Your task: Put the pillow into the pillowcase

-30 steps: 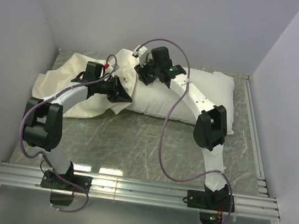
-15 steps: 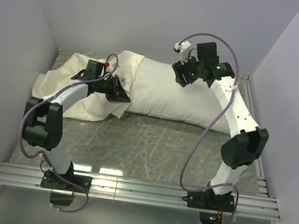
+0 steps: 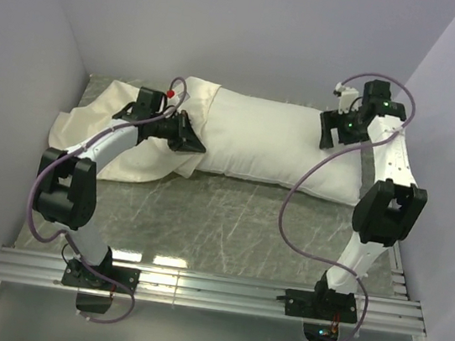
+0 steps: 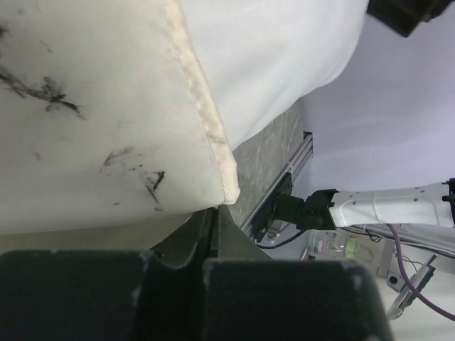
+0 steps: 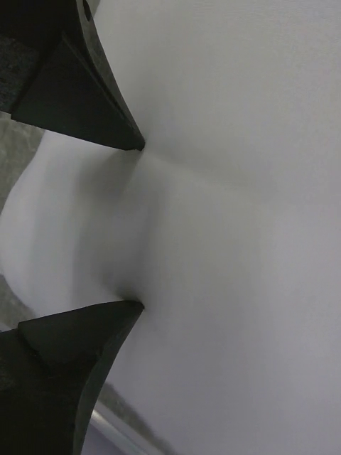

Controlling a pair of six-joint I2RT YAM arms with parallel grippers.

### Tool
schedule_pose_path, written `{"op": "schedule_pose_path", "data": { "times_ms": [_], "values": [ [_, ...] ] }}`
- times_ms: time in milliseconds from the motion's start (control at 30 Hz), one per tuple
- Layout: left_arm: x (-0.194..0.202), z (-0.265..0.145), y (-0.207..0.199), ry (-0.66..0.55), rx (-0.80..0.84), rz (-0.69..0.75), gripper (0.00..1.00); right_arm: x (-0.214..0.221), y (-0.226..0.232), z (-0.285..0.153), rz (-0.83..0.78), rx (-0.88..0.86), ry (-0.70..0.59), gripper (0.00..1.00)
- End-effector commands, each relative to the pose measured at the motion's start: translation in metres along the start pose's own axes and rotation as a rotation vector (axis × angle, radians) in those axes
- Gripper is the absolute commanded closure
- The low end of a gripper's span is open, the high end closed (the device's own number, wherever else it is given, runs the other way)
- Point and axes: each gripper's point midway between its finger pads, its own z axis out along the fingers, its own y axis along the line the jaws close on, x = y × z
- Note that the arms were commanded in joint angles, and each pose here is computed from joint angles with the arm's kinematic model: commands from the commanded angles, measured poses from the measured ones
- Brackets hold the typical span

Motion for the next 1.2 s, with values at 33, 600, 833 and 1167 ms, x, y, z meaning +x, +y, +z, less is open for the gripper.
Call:
{"op": "schedule_pose_path", "data": {
  "times_ms": [33, 600, 833, 1167],
  "values": [
    [0.004, 0.011, -0.027, 0.006, 0.113, 0.025, 1.0, 0.032, 0.08, 0.04, -0.058, -0.22, 0.168, 0.09],
    [-0.033, -0.035, -0.046, -0.096, -0.085, 0.339, 0.55, 0.029, 0.115, 0.07, -0.221, -0.218, 0.151, 0.11],
    [-0.175, -0.113, -0.08, -0.435, -0.517, 0.619, 0.19, 0.02, 0.1, 0.066, -0.285, -0.144, 0.11, 0.11],
    [-0.237, -0.045, 0.0, -0.456, -0.631, 0.591, 0.25, 0.006, 0.095, 0.051, -0.341, -0.08, 0.039, 0.12]
  ]
}}
